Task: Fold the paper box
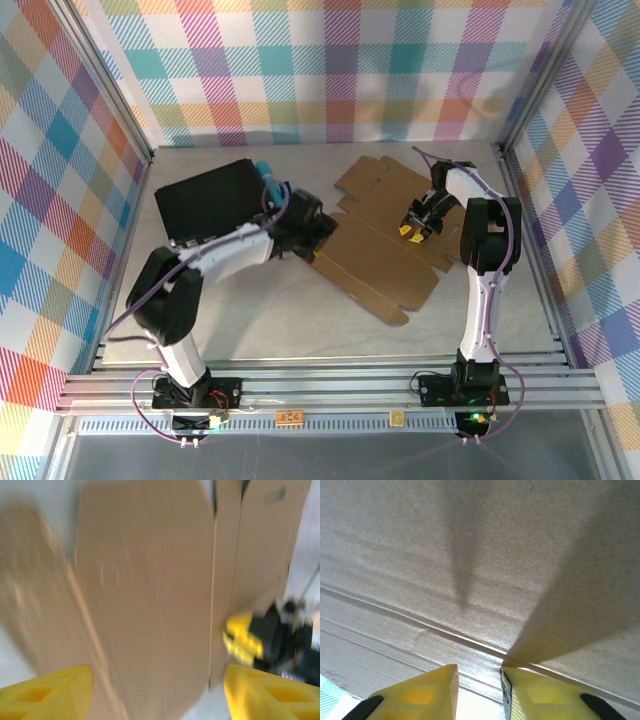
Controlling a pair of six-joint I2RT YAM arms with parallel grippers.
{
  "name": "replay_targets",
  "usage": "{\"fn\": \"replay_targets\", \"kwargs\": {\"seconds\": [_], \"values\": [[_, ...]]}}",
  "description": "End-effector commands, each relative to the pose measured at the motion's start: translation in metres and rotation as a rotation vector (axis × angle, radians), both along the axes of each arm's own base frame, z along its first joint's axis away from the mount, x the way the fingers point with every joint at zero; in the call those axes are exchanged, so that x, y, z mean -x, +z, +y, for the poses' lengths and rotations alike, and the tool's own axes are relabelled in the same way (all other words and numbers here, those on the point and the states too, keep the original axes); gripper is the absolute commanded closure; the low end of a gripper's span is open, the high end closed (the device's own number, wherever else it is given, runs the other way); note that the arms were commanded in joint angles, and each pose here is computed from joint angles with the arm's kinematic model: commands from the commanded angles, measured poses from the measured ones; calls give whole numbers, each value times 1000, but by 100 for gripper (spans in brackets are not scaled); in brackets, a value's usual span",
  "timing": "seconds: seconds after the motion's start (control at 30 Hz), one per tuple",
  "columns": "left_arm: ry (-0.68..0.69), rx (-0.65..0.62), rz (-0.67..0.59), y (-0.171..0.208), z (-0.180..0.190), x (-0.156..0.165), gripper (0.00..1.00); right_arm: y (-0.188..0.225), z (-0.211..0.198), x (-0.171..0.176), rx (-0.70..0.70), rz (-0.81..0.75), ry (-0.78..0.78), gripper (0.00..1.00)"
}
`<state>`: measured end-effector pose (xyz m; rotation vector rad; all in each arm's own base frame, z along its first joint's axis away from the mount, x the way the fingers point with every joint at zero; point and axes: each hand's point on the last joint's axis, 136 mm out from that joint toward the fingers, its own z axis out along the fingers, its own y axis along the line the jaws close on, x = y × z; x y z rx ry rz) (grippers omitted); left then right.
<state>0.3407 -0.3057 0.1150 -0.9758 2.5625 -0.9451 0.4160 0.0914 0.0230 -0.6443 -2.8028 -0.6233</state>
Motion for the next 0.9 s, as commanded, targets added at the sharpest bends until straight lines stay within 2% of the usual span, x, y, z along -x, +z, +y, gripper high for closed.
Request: {"fn": "replay_targets", "kwargs": {"seconds": [0.0, 0.23, 0.5, 0.87], "values": [[4, 55, 90, -27, -23, 49, 29, -13, 4, 7, 8, 49, -8, 69], [17, 76, 123, -50, -38, 77, 28, -15, 5, 4, 5, 51, -3, 69], [33, 115, -27, -50, -51, 55, 29, -15, 6, 4, -4, 49, 6, 69], [39, 68, 6, -59, -45, 64, 31, -16, 7, 4, -11, 51, 9, 69]]}}
